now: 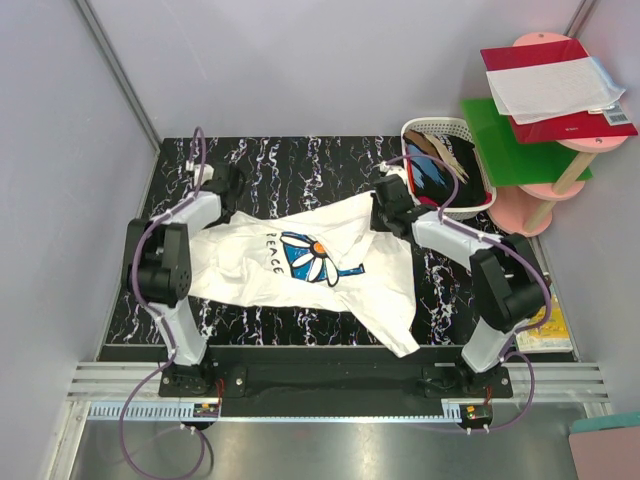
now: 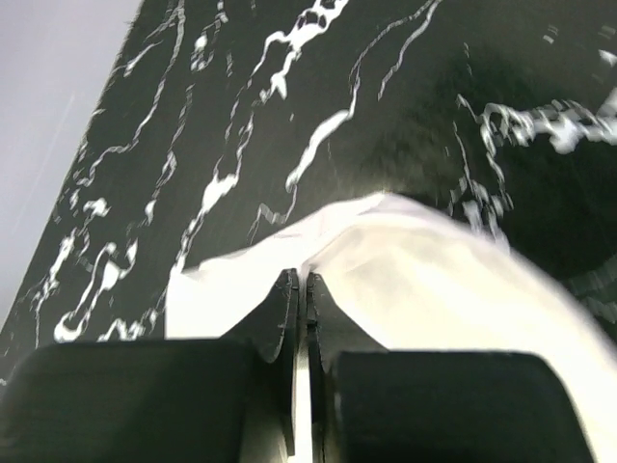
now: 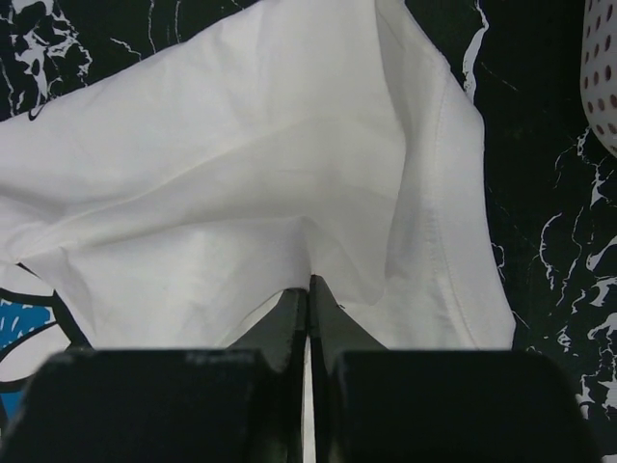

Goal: Fold and stack the t-shirts
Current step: Flatten the tshirt out

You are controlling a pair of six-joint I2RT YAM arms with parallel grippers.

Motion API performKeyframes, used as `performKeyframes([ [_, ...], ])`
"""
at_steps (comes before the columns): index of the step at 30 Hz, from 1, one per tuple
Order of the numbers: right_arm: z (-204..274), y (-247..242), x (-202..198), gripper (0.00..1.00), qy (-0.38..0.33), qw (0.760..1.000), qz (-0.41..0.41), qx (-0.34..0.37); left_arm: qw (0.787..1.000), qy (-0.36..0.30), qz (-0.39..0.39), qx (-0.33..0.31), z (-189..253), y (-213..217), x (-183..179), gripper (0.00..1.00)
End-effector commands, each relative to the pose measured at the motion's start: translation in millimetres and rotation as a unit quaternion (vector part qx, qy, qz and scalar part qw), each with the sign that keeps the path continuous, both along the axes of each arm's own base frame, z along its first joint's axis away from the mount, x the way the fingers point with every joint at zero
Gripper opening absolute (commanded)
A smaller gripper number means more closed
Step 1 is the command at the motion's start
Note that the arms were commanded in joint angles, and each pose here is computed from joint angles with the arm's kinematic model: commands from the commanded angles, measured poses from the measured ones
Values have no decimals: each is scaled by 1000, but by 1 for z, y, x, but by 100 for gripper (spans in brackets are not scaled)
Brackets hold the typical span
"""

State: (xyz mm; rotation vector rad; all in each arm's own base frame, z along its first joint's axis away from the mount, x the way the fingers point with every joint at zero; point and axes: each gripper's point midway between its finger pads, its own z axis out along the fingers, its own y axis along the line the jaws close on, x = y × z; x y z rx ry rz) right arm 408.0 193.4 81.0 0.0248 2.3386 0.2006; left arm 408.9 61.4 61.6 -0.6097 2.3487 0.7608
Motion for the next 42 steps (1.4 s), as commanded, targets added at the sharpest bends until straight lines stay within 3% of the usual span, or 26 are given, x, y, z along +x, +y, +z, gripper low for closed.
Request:
performKeyframes([
  [1,86,11,8,0,-122,991,33,50,987,-160,6,-14,89,-27,-7,0],
  [5,165,8,-12,0,-209,972,64,86,954,-292,-9,-70,177,-32,-39,0],
  [8,213,7,-42,0,-262,953,110,110,930,-357,-35,-85,233,-31,-71,0],
  [11,246,1,-77,0,-297,936,138,128,909,-400,-54,-104,273,-30,-110,0],
  [15,274,-8,-124,0,-327,918,172,147,904,-410,-76,-96,303,-19,-165,0],
  [19,314,-23,-186,0,-383,880,222,171,891,-430,-100,-102,325,-12,-219,0],
  [25,370,-56,-259,0,-455,837,258,165,838,-501,-176,-122,379,-16,-298,0],
  [26,388,-62,-271,0,-473,825,258,168,821,-526,-185,-125,398,-15,-315,0],
  [28,399,-69,-287,0,-485,816,267,167,811,-529,-212,-129,408,-20,-329,0],
  [29,412,-74,-298,0,-499,806,269,171,793,-554,-219,-128,427,-18,-349,0],
  [31,422,-77,-314,0,-509,794,281,177,780,-560,-247,-132,439,-24,-364,0],
  [32,432,-81,-326,0,-521,784,286,182,759,-587,-252,-130,456,-23,-384,0],
  [35,447,-88,-344,0,-538,768,290,189,728,-613,-271,-142,473,-26,-406,0],
  [37,453,-95,-346,0,-549,767,276,185,722,-619,-272,-145,477,-27,-407,0],
  [39,460,-103,-345,0,-560,767,256,180,731,-614,-263,-140,475,-25,-399,0],
  [42,462,-110,-309,0,-556,793,195,159,768,-582,-237,-124,464,-20,-362,0],
])
